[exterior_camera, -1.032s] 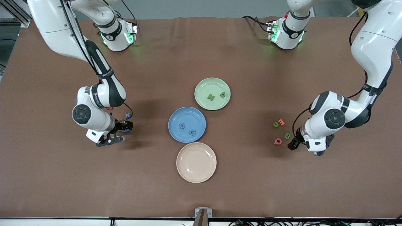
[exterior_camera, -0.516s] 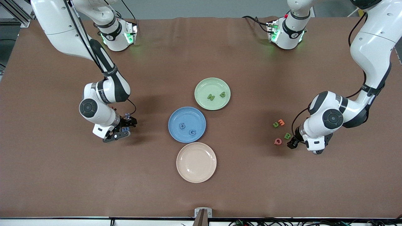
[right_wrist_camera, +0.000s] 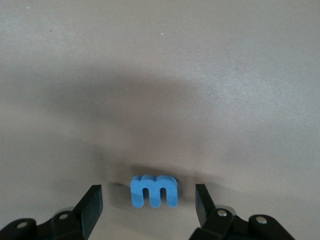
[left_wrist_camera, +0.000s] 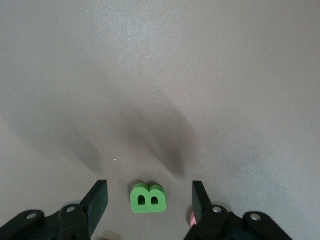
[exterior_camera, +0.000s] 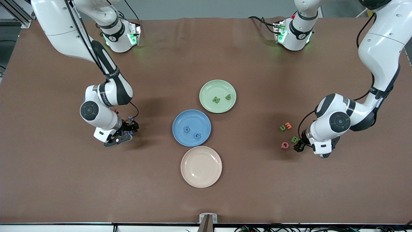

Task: Sort letters by color into matching plates
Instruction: 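Grasp the green B with the left gripper and blue m with the right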

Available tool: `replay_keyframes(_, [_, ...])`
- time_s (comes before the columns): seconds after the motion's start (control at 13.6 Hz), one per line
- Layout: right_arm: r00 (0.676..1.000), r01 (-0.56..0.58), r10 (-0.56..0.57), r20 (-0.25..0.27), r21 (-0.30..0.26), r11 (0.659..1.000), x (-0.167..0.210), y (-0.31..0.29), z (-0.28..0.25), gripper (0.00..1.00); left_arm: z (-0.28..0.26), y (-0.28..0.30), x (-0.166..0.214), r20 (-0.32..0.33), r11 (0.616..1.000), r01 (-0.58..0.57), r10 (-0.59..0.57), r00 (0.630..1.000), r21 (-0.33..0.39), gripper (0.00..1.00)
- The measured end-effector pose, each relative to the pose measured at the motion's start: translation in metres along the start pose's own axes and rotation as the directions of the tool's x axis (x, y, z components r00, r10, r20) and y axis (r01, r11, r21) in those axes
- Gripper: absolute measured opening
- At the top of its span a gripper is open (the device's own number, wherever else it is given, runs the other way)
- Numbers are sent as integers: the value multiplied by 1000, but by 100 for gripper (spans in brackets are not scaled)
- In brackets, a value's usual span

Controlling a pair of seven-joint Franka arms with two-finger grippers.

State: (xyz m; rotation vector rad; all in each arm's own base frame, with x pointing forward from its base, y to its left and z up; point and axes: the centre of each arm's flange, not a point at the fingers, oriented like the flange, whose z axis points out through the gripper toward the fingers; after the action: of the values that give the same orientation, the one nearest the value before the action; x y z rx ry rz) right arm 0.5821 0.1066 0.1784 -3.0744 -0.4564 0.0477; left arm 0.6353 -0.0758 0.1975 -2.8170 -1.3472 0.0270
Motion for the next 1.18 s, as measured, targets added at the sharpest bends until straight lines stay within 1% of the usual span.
replay_keyframes(0.29, [1000,-7,7,0,-1,1000,-1,4,0,80,5,-3,-4,7,1000,-4,4,1000,10,71])
replay_keyframes(0.44, [1000,-7,7,2,-1,1000,-1,4,1,79,7,-4,-5,9,1000,-5,5,1000,14,69])
replay_keyframes(0.59, [1000,-7,7,5,-1,1000,-2,4,2,77,10,-5,-6,13,1000,-6,5,1000,18,69])
replay_keyframes(0.66, [1000,-7,7,7,0,1000,-2,4,3,77,12,-5,-6,16,1000,-6,5,1000,19,65])
replay_keyframes(0.74, [1000,-7,7,8,0,1000,-2,4,4,76,13,-5,-6,19,1000,-5,5,1000,20,65])
replay_keyframes(0.81, [1000,-7,7,10,0,1000,-3,4,5,76,14,-5,-7,21,1000,-5,5,1000,21,62])
replay_keyframes(0.96, [1000,-6,6,12,1,1000,-3,3,6,73,15,-5,-7,23,1000,-5,5,1000,22,60])
replay_keyframes(1.03, [1000,-8,8,12,1,1000,-3,3,6,73,16,-5,-7,24,1000,-6,5,1000,22,59])
replay_keyframes(1.11, [1000,-14,14,12,1,1000,-3,3,6,70,16,-6,-7,25,1000,-6,5,1000,23,59])
replay_keyframes(1.18, [1000,-19,19,12,1,1000,-3,2,6,70,17,-6,-7,26,1000,-6,5,1000,23,59])
